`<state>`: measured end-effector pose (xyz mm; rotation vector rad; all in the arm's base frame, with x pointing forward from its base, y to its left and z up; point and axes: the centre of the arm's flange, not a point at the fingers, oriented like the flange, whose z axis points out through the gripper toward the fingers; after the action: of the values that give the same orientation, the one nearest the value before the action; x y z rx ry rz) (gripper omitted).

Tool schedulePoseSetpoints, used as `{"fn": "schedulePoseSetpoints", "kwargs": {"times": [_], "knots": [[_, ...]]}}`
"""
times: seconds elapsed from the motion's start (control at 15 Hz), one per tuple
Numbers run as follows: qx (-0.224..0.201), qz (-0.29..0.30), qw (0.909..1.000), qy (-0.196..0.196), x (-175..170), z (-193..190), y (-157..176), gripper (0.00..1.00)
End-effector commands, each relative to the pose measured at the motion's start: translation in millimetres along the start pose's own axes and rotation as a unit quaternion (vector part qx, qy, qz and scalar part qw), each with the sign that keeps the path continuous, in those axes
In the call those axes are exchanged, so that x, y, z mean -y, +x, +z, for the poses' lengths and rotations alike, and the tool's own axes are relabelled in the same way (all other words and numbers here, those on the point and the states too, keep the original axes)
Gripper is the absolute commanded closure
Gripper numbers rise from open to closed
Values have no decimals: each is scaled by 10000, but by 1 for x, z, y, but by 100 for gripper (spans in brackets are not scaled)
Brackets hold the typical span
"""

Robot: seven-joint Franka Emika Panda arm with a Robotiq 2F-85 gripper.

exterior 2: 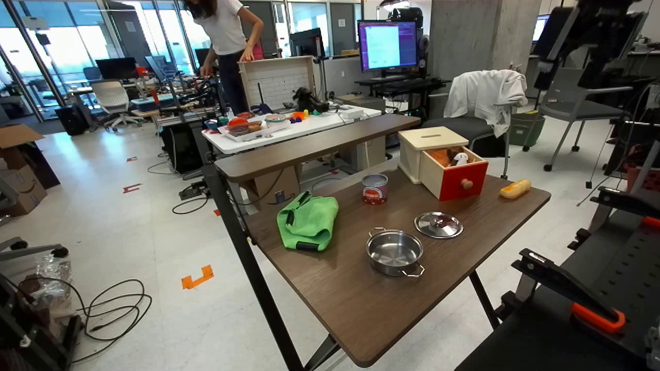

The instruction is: Close the drawer

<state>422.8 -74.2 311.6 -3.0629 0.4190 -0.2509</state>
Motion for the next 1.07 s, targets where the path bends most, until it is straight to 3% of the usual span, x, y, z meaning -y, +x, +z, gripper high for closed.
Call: {"fn": "schedulePoseSetpoints", "kwargs": {"times": [0.0,0.07,0.27,1.0], "knots": [[187,315,9992,-168,-4,45,40,0],[143,150,9997,-87,-4,25,12,0],[302,240,9991,-163,-6,47,26,0],[367,306,9985,-257,-5,57,32,0]]}}
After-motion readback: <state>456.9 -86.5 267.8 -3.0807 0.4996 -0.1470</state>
